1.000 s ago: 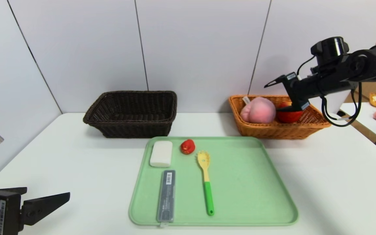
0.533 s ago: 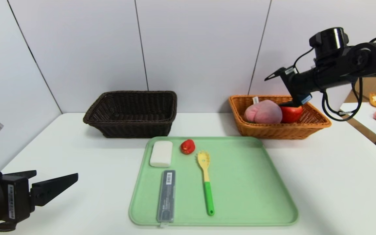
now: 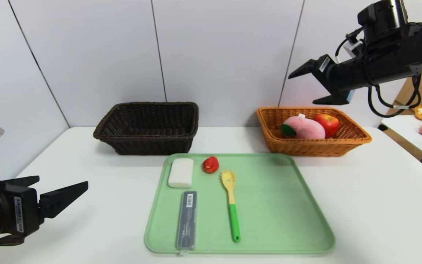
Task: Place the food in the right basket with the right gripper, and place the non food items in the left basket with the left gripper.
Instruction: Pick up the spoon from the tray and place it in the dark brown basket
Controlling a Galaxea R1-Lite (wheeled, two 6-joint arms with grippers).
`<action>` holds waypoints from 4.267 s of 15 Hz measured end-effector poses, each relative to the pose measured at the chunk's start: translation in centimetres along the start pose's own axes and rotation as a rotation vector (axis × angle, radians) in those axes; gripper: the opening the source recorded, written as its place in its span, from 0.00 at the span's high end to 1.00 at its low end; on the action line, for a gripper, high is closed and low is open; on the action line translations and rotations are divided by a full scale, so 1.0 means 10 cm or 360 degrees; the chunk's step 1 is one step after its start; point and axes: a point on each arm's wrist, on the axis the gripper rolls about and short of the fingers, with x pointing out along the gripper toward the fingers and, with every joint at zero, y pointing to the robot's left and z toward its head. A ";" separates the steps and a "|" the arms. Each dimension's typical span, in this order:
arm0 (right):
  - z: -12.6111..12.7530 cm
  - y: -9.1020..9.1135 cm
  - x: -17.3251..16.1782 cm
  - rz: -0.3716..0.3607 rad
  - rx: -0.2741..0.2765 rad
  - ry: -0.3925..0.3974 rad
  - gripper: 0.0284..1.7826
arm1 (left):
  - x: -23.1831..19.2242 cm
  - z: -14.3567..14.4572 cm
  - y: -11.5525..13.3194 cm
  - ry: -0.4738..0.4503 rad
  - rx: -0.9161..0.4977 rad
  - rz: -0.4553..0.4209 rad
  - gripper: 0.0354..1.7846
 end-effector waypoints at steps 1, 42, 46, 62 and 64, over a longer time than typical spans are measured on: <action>-0.07 0.05 -0.04 -0.0010 -0.0117 0.0055 0.06 | 0.00 0.02 0.00 -0.0008 0.0011 -0.0001 0.06; -2.65 0.71 0.81 -0.0688 -0.1041 0.1018 0.05 | -0.32 0.02 0.00 0.0289 -0.0005 -0.0050 0.06; -2.66 0.70 0.82 -0.0681 -0.1012 0.1033 0.40 | -0.32 0.01 0.00 0.0296 -0.0003 -0.0049 0.06; -2.18 0.84 0.54 -0.0359 -0.0757 0.0949 0.94 | -0.30 -0.06 0.01 0.0329 0.0005 -0.0042 0.06; -2.05 0.98 0.43 -0.0165 -0.0812 0.0815 0.94 | -0.31 -0.08 0.01 0.0333 0.0006 -0.0041 0.06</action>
